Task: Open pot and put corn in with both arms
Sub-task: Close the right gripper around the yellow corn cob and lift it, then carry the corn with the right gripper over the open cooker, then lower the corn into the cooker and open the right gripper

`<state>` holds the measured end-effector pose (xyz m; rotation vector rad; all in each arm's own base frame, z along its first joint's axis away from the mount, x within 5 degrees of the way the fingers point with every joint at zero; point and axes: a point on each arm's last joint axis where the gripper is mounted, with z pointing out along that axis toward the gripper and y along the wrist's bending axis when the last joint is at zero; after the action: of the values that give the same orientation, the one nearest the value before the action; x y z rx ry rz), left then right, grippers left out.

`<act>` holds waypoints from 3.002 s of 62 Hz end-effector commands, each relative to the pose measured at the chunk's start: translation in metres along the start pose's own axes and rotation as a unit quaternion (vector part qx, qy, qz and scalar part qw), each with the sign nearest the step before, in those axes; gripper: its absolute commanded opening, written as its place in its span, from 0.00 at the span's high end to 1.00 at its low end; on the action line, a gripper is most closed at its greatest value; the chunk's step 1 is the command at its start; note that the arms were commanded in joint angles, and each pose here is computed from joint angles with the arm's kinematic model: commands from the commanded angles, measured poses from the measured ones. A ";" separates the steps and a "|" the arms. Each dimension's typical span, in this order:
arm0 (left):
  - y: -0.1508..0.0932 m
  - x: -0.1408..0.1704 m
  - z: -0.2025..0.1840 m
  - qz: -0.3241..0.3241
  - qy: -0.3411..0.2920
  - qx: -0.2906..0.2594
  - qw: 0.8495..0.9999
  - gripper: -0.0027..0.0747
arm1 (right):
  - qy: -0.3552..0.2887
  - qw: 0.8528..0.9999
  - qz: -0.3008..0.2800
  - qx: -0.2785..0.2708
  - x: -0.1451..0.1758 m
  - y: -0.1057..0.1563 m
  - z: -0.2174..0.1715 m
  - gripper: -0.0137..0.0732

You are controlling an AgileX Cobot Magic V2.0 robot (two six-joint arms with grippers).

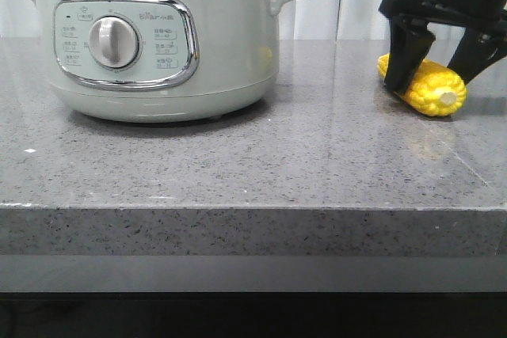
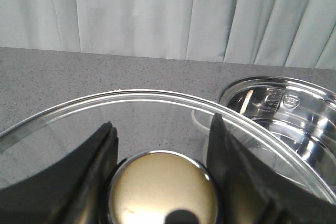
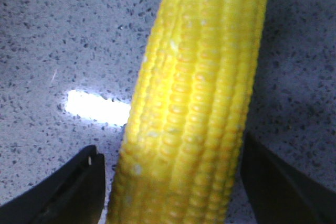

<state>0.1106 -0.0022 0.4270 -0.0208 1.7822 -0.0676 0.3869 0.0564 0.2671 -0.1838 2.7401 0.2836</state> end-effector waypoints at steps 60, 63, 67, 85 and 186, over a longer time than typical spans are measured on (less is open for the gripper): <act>-0.001 -0.024 -0.009 -0.005 -0.094 -0.001 0.996 0.75 | -0.170 0.978 -0.115 -0.034 0.002 0.069 -0.157 0.45; -0.001 -0.024 -0.009 -0.005 -0.094 -0.001 0.996 0.75 | -0.187 0.973 -0.130 -0.041 0.006 0.079 -0.165 0.45; -0.001 -0.024 -0.009 -0.005 -0.094 -0.001 0.996 0.75 | -0.206 0.966 -0.146 -0.050 0.009 0.090 -0.173 0.45; -0.001 -0.024 -0.009 -0.004 -0.092 -0.001 0.996 0.75 | -0.225 0.946 -0.210 -0.098 0.001 0.146 -0.175 0.45; -0.001 -0.024 -0.009 -0.004 -0.092 -0.001 0.996 0.75 | -0.179 0.936 -0.272 -0.132 -0.058 0.229 -0.072 0.21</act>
<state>0.1106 -0.0022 0.4270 -0.0208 1.7822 -0.0676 0.3878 0.2766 0.3479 -0.8980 2.3277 0.4447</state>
